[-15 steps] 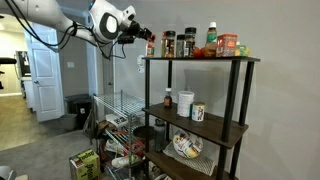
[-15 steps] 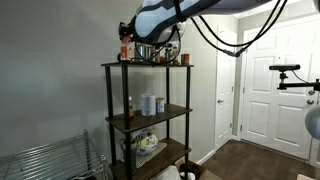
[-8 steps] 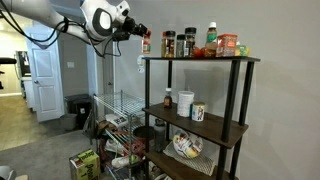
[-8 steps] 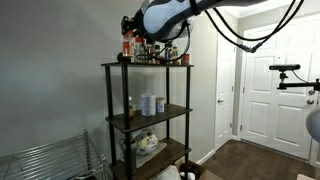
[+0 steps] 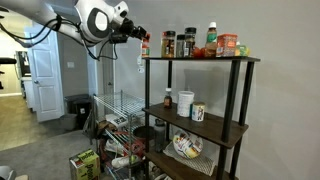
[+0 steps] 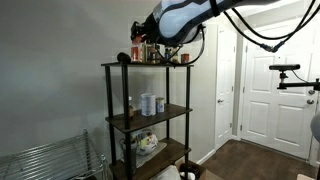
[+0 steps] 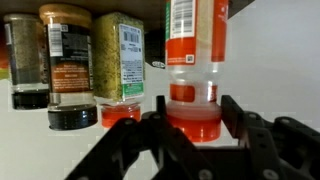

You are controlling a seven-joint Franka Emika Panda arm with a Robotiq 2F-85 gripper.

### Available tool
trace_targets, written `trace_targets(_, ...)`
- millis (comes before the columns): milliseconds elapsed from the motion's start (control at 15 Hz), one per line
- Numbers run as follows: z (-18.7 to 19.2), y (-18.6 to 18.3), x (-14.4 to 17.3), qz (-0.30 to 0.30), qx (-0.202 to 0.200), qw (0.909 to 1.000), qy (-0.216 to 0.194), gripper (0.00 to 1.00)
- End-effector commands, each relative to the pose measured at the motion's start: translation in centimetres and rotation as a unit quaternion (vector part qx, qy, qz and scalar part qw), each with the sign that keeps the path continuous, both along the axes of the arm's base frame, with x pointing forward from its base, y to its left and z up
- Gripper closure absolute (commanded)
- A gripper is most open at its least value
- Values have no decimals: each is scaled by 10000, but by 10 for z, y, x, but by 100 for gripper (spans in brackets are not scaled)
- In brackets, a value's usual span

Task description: Move the spice bottle on the far left and place it on the second shelf from the top

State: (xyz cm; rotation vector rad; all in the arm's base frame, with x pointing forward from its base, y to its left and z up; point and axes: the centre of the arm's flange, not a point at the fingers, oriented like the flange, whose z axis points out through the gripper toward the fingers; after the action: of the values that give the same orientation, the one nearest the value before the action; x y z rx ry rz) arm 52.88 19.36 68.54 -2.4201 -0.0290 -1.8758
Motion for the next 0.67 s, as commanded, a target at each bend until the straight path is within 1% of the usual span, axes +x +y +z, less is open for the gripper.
trace_targets(0, -7, -25, -27, 225, -1, 9997, 27, 69)
trace_targets(267, -15, -39, -35, 231, 44, 9997, 97, 69)
trace_targets(600, -29, -46, -45, 295, -19, 9992, 253, 69)
